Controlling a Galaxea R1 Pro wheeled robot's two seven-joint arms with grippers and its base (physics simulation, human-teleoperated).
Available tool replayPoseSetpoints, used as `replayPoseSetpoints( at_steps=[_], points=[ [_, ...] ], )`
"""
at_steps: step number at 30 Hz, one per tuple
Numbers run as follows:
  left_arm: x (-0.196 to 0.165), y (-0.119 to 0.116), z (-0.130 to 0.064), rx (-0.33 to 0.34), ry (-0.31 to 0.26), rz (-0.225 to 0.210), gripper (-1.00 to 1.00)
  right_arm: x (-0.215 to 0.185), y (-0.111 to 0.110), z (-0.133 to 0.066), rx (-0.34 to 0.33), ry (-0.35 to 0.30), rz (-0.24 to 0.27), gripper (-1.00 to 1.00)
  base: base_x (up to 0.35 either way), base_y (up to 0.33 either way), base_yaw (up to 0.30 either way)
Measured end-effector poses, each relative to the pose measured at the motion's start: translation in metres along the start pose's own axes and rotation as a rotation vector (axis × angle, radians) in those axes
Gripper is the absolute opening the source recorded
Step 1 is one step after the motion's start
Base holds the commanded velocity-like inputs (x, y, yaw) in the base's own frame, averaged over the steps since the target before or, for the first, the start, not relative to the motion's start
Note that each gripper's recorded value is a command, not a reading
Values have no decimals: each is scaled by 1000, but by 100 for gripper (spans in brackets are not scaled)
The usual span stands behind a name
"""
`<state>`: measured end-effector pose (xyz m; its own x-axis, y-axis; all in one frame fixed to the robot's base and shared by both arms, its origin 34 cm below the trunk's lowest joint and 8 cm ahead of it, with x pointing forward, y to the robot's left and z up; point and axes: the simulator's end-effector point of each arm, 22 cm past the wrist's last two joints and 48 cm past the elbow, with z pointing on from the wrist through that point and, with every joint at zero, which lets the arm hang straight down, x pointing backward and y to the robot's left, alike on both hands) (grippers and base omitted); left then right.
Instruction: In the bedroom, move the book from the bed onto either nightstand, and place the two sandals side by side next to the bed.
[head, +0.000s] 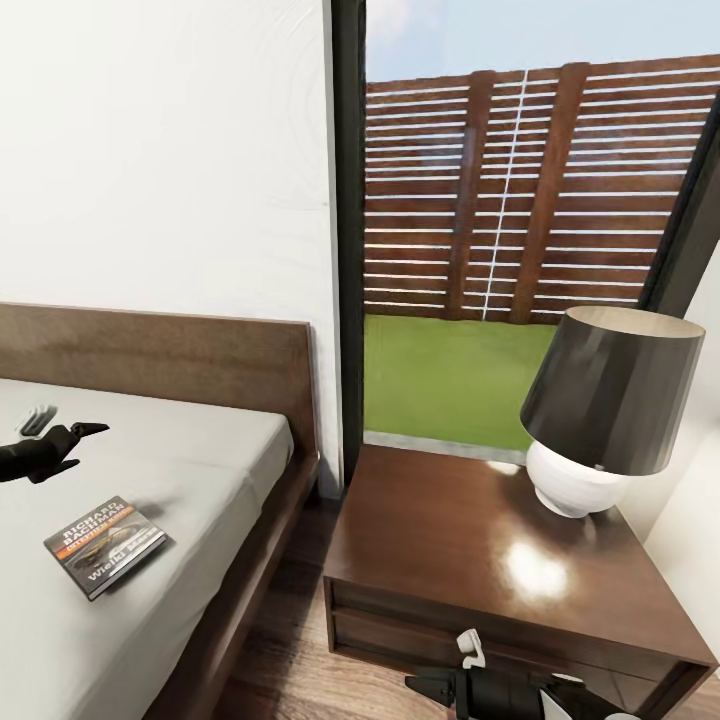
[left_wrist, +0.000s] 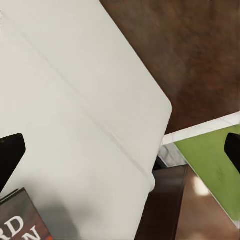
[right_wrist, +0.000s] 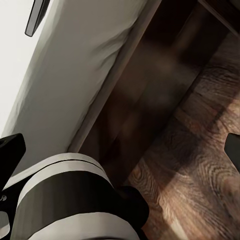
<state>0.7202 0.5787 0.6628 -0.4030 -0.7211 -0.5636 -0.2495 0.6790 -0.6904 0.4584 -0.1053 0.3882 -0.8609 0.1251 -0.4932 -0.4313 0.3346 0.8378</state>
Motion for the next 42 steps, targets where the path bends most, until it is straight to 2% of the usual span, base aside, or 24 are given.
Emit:
replayPoseSetpoints(
  at_steps=[8,13,36,42],
  points=[
    [0,1,0,-2,2,0,100,0,0,-1,1,0,0,100,0,0,0],
    [8,10,2,-3,2,0,100,8,-9,1,1,1,0,100,0,0,0],
    [31,57,32,-80,52,-16,100,39,-33,7,12,33,88,100,0,0,0],
    [30,57,32,-81,52,-16,100,39,-33,7,12,33,88,100,0,0,0]
  ],
)
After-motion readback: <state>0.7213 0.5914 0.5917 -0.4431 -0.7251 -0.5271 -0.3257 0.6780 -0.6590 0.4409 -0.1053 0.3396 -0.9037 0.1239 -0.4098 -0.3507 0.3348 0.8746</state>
